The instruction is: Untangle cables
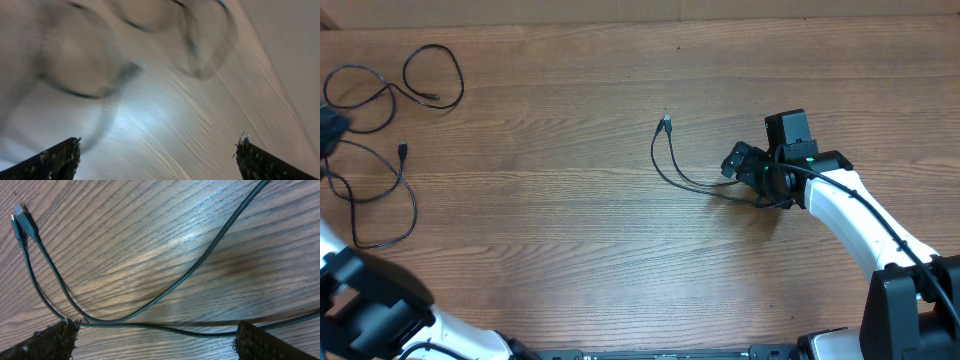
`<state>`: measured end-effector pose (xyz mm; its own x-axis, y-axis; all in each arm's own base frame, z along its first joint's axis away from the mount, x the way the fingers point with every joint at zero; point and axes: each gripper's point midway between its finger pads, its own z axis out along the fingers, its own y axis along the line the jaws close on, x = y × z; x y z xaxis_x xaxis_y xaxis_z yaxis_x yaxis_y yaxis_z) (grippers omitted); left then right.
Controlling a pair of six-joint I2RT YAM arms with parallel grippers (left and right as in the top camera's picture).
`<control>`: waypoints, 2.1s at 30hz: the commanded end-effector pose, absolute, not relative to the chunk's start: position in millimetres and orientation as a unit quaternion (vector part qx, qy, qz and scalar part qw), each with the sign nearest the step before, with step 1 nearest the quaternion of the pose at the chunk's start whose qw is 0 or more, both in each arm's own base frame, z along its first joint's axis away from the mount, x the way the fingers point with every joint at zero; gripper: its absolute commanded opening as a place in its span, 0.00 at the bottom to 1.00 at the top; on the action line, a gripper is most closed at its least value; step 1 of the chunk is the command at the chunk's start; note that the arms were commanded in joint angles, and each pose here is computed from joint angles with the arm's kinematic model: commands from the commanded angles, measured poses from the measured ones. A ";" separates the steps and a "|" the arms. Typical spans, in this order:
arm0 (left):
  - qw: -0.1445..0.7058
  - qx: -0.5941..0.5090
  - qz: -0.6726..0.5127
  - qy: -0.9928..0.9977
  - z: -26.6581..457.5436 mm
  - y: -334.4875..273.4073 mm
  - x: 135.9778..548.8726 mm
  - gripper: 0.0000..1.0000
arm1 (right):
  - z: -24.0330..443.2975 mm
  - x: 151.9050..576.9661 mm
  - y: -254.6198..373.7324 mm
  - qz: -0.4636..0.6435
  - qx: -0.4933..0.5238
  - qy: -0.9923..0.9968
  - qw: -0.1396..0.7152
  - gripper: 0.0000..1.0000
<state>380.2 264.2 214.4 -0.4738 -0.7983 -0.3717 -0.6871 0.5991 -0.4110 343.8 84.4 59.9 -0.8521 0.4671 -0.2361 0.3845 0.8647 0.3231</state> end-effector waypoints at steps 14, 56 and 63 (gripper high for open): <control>0.212 -0.086 -0.186 0.955 188.9 -57.2 477.9 1.00 | 91.2 354.1 67.4 0.141 0.247 0.947 0.149 1.00; 0.004 -0.223 -0.117 0.968 32.1 -296.3 412.8 1.00 | 105.1 298.9 -41.7 0.036 0.412 0.909 0.050 1.00; -0.015 -0.305 -0.069 0.950 63.7 -288.1 393.3 1.00 | 105.1 299.0 -41.7 0.036 0.412 0.909 0.050 1.00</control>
<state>395.6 -275.8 56.5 -0.8412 -0.5343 0.0827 -0.5406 0.8340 -0.1106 294.8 -39.0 99.9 -0.6517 0.7576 -0.0361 0.7517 0.6515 0.1025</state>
